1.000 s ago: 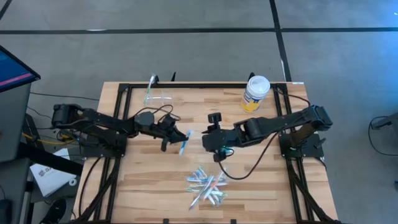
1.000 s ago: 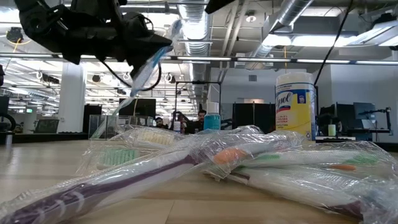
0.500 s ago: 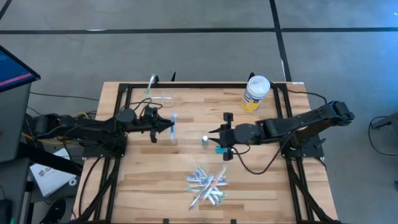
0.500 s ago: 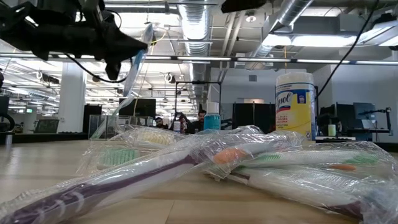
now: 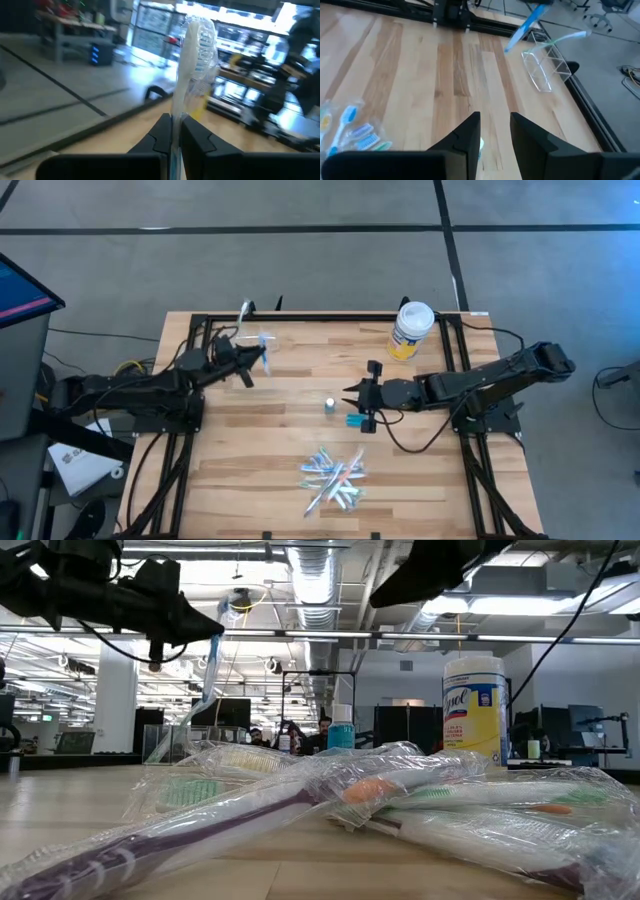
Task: Pick & Place toothbrushing station
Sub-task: Put the blue toothbrush into the transparent organizer
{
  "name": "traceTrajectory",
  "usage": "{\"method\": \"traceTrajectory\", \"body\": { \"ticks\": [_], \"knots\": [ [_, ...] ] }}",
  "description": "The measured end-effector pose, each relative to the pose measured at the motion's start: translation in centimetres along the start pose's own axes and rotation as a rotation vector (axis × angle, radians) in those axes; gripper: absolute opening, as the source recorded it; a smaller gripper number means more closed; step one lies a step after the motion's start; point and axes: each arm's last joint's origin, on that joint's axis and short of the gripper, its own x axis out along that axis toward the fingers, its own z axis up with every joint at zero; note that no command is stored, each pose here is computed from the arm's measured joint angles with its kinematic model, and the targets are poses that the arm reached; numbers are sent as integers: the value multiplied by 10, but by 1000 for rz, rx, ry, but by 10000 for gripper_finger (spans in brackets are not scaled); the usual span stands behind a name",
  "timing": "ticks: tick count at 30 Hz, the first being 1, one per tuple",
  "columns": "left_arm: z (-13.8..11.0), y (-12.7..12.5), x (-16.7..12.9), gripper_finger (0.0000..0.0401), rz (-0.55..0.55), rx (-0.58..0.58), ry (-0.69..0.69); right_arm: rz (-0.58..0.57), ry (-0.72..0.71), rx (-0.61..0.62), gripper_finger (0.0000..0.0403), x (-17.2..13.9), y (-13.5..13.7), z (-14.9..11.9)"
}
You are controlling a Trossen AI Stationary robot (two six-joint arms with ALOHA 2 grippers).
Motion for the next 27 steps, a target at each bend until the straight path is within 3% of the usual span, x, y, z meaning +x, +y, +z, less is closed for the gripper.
{"method": "traceTrajectory", "body": {
  "ticks": [27],
  "knots": [
    [18,61,-6,10,448,120,-76,-9,-5,96,97,8,3,-30]
  ]
}}
